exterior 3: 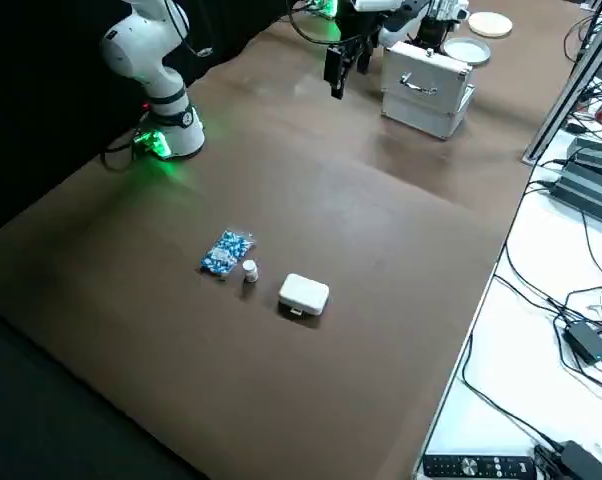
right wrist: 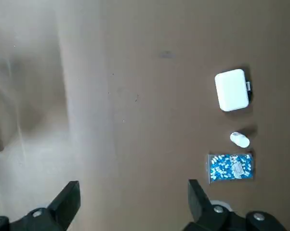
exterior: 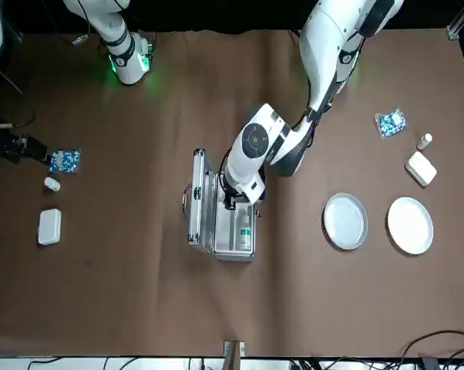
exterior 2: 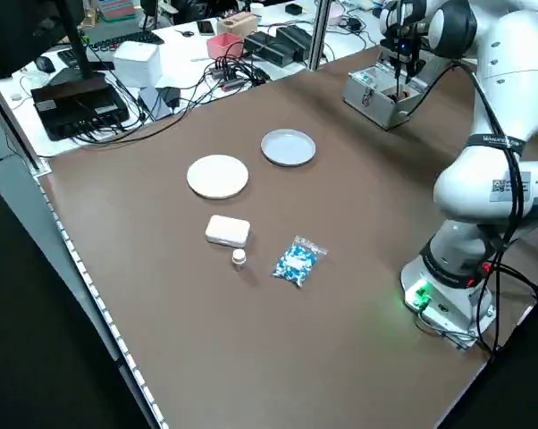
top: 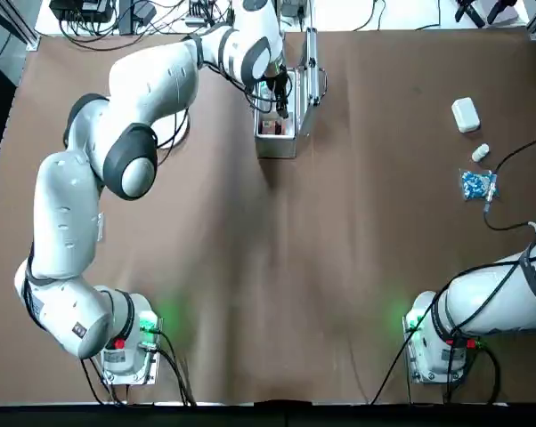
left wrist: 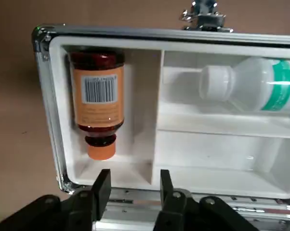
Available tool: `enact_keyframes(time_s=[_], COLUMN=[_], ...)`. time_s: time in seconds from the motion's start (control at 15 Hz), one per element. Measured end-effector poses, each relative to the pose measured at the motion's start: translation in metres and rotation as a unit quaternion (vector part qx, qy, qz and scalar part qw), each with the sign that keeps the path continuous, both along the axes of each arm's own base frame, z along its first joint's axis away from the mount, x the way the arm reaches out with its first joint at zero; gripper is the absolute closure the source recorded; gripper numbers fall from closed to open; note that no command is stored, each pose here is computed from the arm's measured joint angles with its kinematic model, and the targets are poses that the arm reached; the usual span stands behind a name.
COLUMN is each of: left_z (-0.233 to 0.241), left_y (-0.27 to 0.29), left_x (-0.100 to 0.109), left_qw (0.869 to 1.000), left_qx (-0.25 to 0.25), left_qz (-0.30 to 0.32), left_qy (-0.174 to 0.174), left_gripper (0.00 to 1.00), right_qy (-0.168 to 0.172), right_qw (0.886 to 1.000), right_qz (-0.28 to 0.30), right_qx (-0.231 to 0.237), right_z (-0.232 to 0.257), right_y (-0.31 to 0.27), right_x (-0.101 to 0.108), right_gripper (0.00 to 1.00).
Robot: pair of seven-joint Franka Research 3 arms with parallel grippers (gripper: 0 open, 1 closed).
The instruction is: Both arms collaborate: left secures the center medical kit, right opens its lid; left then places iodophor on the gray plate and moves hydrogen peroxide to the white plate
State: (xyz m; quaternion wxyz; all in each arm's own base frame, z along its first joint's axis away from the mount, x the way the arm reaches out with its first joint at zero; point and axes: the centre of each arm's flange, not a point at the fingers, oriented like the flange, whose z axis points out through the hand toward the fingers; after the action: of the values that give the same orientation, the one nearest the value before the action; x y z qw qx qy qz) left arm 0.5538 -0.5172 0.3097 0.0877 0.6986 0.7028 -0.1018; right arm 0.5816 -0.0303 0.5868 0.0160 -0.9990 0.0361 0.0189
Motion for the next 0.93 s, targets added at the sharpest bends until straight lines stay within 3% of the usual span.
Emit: enact_keyframes(time_s=[0.93], left_z=[-0.018], left_y=[-0.007], left_x=[-0.015], left_qw=[0.999], left_qx=[0.032], left_qz=[-0.002], left_qy=[0.013], left_gripper=[0.51], right_qy=[-0.001], right_qw=[1.0], right_qz=[0.0], right_qx=[0.0], right_z=[0.0], right_y=[0.0], right_x=[0.0], right_gripper=[0.01])
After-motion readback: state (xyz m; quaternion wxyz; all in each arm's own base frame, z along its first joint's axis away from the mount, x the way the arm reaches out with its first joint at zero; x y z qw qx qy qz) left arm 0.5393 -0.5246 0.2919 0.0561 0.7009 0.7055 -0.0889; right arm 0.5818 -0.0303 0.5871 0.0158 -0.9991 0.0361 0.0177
